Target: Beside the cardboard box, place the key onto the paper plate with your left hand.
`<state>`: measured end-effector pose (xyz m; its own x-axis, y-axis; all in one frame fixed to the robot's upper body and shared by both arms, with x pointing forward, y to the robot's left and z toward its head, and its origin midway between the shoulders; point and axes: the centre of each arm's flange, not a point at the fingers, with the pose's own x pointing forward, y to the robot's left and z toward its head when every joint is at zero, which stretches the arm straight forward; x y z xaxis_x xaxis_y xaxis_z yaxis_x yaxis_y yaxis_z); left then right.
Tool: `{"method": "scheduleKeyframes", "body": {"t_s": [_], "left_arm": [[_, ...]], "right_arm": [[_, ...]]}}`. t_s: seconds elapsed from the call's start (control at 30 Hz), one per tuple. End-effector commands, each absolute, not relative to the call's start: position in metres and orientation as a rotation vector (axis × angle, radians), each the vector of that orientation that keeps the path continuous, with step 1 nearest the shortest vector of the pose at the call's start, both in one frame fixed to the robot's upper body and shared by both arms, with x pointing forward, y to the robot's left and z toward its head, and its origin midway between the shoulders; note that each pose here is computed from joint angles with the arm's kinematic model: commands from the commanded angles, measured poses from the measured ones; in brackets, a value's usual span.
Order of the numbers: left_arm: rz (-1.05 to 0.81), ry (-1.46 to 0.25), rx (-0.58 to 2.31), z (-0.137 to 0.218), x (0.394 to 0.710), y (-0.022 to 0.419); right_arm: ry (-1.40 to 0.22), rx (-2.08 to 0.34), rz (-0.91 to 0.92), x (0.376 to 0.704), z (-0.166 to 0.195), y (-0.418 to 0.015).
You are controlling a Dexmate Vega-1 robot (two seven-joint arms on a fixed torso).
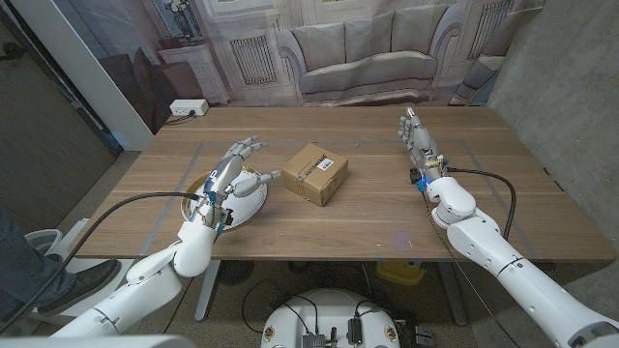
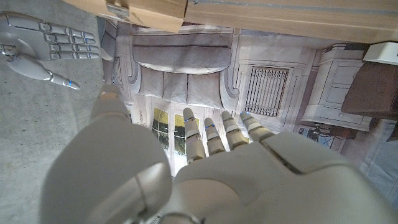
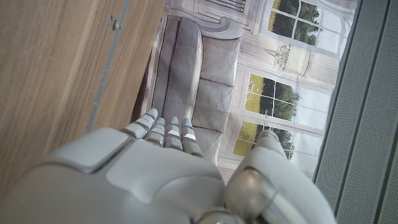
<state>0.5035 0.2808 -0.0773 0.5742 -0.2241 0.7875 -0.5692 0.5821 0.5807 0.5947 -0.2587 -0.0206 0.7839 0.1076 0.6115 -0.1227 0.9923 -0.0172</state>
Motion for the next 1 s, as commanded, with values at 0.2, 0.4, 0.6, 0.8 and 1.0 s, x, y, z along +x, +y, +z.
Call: {"method": "scheduleKeyframes", "body": {"t_s": [0.2,0.4,0.6,0.8,1.0], "left_arm": [[0.304,-0.998,1.092,-0.072,0.499,0.273],[0.34,-1.01,1.151,-0.073,0.494,0.268],[0.37,-1.011,1.196,-0.073,0.491,0.264],[0.401,-1.012,1.244,-0.074,0.488,0.262],[0.425,-1.009,1.301,-0.073,0.485,0.259]], "right_arm": [[-0.656,0.027,0.134,0.598,-0.016,-0.258],[-0.656,0.031,0.132,0.599,-0.016,-0.259],[-0.66,0.037,0.131,0.6,-0.016,-0.26],[-0.661,0.044,0.131,0.6,-0.017,-0.261],[-0.662,0.052,0.132,0.6,-0.019,-0.262]]}}
